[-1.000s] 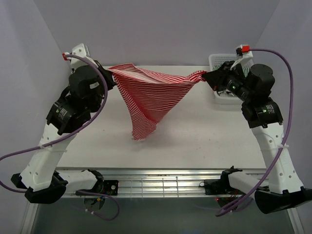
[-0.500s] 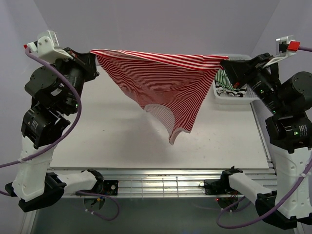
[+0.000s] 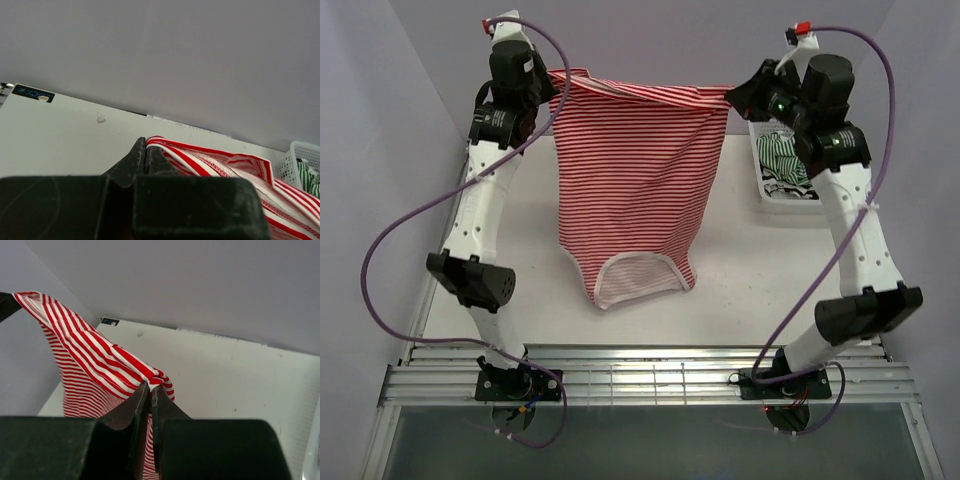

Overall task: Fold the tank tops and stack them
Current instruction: Flatten the tank top out

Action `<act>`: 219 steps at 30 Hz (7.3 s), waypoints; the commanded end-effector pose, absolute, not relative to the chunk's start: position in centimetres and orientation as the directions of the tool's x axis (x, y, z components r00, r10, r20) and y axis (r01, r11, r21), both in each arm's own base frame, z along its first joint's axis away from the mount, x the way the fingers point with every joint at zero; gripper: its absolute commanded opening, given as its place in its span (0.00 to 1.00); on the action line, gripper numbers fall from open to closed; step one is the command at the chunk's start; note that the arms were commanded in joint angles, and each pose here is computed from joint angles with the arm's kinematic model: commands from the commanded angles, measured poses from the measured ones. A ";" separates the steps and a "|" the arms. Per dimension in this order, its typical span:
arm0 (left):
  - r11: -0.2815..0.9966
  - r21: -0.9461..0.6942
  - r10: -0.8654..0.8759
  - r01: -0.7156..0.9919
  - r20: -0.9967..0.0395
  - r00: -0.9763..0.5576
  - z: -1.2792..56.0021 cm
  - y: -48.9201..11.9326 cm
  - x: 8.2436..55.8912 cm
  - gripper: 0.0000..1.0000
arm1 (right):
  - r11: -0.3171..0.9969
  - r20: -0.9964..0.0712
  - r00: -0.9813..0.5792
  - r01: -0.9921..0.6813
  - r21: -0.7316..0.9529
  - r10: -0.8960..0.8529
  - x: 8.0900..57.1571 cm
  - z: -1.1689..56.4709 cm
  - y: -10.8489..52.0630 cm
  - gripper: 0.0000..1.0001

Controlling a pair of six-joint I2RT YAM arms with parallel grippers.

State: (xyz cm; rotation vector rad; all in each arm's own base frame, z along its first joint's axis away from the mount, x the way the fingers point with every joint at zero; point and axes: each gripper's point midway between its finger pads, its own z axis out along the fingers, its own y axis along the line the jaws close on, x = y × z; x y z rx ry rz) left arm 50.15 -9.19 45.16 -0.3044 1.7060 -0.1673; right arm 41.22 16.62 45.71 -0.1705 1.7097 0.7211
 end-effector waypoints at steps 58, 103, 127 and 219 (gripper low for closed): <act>0.829 -0.559 -0.311 -0.026 -0.421 -0.852 10.6 -21.1 36.2 0.98 | 0.866 -0.488 -0.872 -0.273 0.420 -0.038 27.7 8.2 20.0 0.90; 0.801 -0.379 -0.598 -0.463 -0.529 -0.602 14.0 -14.3 35.6 0.98 | 0.884 -0.592 -0.791 -0.377 0.276 -0.152 40.7 14.0 22.8 0.90; 0.837 -0.251 -0.546 -0.486 -0.324 -0.772 1.5 -9.4 40.7 0.98 | 0.893 -0.405 -0.906 -0.281 0.352 -0.125 37.0 1.8 21.1 0.90; 0.773 -0.365 -0.613 -0.519 -0.218 -0.759 2.8 -9.1 23.8 0.00 | 0.944 -0.411 -0.907 -0.057 0.324 0.086 21.0 4.5 15.4 0.90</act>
